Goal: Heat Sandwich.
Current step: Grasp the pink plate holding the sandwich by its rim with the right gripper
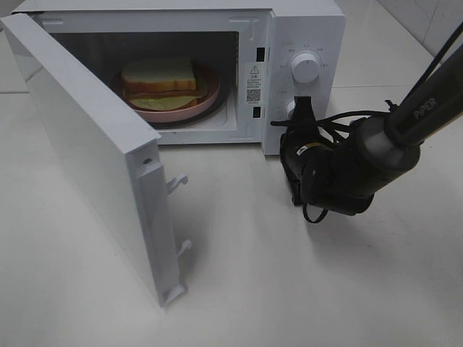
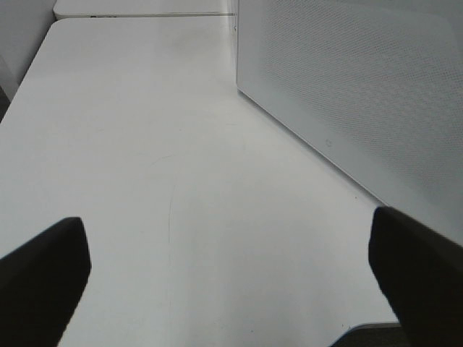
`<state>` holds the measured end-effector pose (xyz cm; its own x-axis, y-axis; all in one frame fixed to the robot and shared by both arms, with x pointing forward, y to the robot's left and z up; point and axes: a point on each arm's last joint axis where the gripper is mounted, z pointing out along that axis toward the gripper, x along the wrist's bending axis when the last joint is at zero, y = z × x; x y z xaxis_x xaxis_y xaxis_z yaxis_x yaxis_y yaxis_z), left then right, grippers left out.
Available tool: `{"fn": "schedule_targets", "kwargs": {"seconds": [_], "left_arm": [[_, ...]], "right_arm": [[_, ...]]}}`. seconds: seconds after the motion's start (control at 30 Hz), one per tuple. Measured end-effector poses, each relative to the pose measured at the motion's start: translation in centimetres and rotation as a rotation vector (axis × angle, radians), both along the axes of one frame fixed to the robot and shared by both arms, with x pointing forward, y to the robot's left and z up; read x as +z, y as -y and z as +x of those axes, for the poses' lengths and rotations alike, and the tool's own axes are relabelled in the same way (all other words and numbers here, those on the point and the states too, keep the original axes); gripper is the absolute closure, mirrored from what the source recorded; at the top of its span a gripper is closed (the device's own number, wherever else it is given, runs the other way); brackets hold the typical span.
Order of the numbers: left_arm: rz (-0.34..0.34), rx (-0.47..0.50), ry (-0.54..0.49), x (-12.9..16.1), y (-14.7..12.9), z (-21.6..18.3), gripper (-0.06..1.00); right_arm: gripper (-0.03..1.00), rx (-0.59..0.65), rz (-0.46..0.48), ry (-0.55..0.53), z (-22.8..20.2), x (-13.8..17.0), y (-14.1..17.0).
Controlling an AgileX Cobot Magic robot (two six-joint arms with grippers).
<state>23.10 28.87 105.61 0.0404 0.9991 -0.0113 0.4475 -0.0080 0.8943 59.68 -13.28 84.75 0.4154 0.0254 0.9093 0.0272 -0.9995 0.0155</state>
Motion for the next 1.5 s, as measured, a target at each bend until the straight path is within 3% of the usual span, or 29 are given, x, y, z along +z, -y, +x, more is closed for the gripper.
{"fn": "schedule_targets", "kwargs": {"seconds": [0.8, 1.3, 1.43, 1.5], "left_arm": [[0.0, 0.0, 0.0, 0.0, 0.0, 0.0, -0.05], [0.0, 0.0, 0.0, 0.0, 0.0, 0.0, -0.05], [0.0, 0.0, 0.0, 0.0, 0.0, 0.0, -0.05], [0.0, 0.0, 0.0, 0.0, 0.0, 0.0, -0.05]], "right_arm": [[0.96, 0.035, -0.002, -0.043, -0.7, 1.1, 0.4], [0.96, 0.21, -0.171, -0.158, -3.8, 2.2, 1.5], [0.96, 0.293, -0.228, -0.193, -4.8, 3.1, 1.5], [0.96, 0.396, -0.291, -0.219, -5.4, 4.0, 1.3]]}}
